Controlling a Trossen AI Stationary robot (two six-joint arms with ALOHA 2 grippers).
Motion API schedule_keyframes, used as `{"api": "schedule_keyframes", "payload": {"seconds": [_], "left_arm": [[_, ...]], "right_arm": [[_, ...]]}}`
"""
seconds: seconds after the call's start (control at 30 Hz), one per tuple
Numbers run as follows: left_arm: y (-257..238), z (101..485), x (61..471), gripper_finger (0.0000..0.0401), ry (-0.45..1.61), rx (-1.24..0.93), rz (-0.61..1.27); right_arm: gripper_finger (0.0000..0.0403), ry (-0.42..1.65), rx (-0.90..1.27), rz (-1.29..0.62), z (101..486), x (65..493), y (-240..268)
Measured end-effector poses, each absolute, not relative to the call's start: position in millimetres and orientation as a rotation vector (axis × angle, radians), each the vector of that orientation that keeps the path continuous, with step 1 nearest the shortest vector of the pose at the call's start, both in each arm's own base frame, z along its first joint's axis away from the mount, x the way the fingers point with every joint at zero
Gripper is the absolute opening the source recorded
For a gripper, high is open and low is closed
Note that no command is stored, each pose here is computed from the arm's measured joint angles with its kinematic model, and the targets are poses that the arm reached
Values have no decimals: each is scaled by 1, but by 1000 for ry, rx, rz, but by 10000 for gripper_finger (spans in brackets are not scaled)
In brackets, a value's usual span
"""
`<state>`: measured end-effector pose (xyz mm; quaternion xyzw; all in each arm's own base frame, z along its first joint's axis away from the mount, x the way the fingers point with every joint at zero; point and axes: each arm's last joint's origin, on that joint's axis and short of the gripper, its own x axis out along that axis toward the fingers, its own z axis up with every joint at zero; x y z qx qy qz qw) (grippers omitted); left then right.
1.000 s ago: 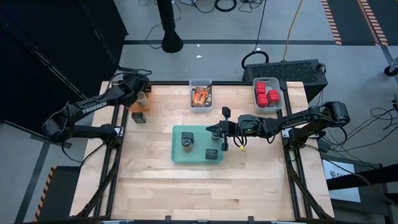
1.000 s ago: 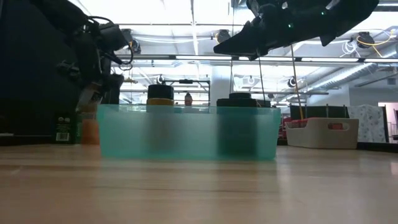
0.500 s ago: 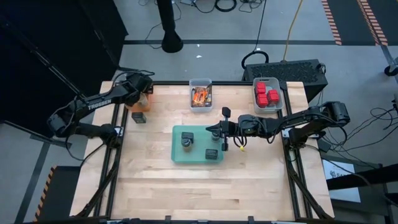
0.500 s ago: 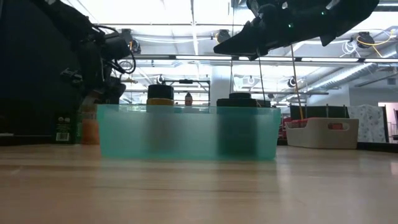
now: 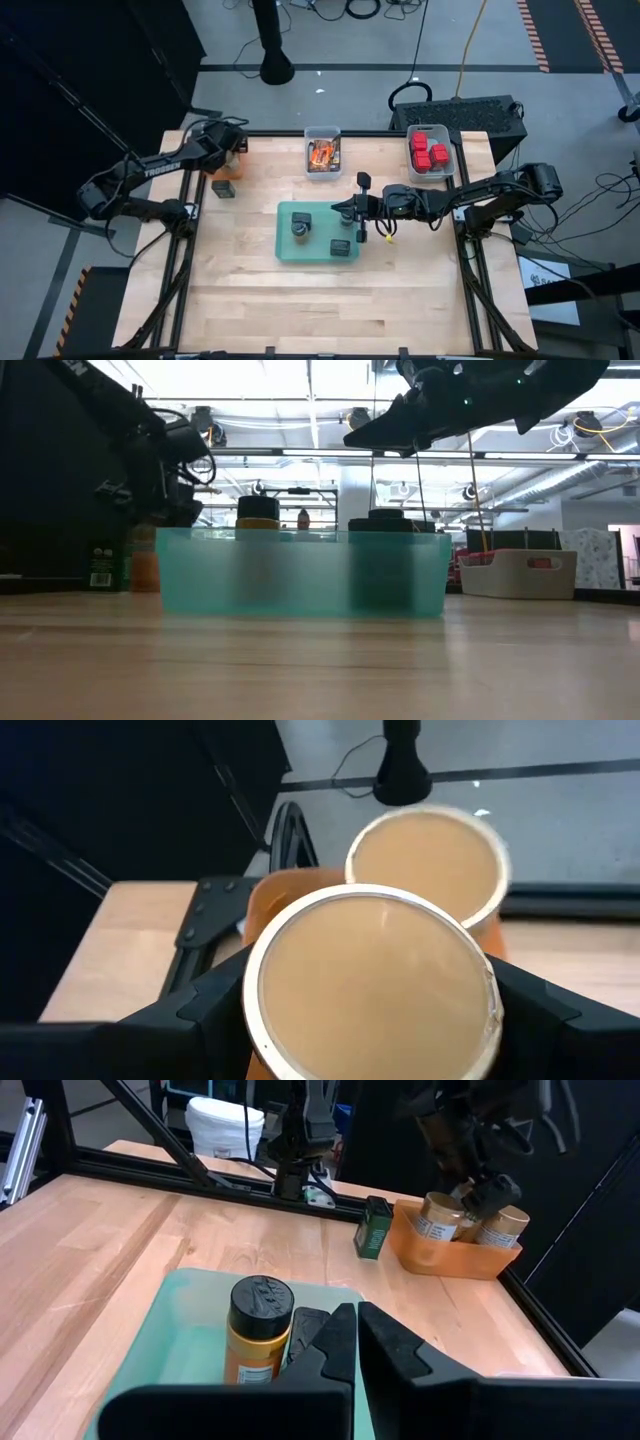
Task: Sort spices by type
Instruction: Put the gold spice bottle into the orange bin
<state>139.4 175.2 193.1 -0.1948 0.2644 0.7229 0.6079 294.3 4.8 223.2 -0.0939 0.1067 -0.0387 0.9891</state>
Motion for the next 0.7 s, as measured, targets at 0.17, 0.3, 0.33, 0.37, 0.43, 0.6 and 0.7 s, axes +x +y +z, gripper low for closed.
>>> {"api": "schedule_keyframes", "payload": {"seconds": [0.17,0.3,0.33,0.37,0.43,0.6,0.7], "left_arm": [[172,186,137,279,614,-456,1680],[173,186,137,286,607,-455,1680],[173,186,137,296,604,-453,1678],[173,186,137,309,603,-452,1678],[173,186,137,330,606,-451,1678],[173,186,137,344,610,-448,1677],[173,186,137,346,611,-447,1675]], "right_arm": [[0,214,-188,-78,223,294,5],[0,214,-188,-78,223,294,5],[0,214,-188,-78,223,294,5],[0,214,-188,-78,223,294,5],[0,214,-188,-78,223,294,5],[0,214,-188,-78,223,294,5],[0,214,-188,-78,223,294,5]]}}
